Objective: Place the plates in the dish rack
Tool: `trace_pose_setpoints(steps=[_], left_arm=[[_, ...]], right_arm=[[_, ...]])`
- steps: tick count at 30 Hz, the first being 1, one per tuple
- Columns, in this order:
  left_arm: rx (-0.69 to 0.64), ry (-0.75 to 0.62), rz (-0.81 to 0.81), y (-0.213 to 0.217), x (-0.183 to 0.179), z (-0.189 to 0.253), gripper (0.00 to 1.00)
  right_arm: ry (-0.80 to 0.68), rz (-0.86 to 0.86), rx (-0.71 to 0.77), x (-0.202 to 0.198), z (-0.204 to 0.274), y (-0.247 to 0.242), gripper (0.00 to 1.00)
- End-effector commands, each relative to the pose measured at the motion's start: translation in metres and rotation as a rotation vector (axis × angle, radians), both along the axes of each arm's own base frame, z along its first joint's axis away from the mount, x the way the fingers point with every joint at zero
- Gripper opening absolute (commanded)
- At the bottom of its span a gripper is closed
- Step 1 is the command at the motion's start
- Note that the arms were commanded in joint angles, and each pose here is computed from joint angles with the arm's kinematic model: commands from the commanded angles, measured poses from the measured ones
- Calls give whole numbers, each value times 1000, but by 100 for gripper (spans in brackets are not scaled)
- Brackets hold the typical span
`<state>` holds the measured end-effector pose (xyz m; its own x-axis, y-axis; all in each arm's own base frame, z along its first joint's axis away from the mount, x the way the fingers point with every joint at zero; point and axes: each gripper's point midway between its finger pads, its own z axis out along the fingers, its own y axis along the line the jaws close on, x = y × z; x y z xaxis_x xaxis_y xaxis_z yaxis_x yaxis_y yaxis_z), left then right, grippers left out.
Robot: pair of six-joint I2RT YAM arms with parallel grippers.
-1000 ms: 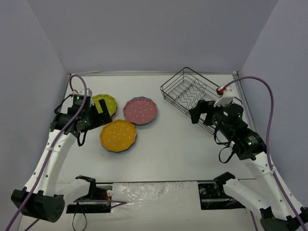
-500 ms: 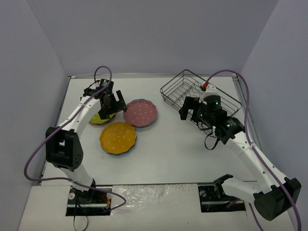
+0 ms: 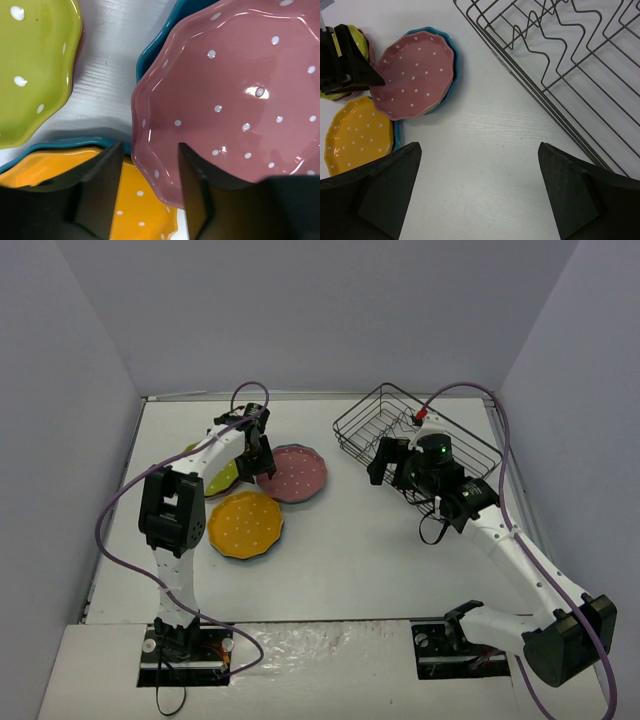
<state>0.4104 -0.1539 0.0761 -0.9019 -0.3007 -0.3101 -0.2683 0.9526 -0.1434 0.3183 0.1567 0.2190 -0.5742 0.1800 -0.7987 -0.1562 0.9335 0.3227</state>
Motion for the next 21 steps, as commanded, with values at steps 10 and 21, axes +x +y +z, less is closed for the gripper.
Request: trace_pose_setpoints(steps=[10, 21], left_arm=[[38, -40, -31, 3, 21, 8, 29], [-12, -38, -24, -3, 12, 19, 0]], right_arm=[[-21, 72, 38, 10, -3, 22, 100], [55, 45, 109, 10, -28, 37, 100]])
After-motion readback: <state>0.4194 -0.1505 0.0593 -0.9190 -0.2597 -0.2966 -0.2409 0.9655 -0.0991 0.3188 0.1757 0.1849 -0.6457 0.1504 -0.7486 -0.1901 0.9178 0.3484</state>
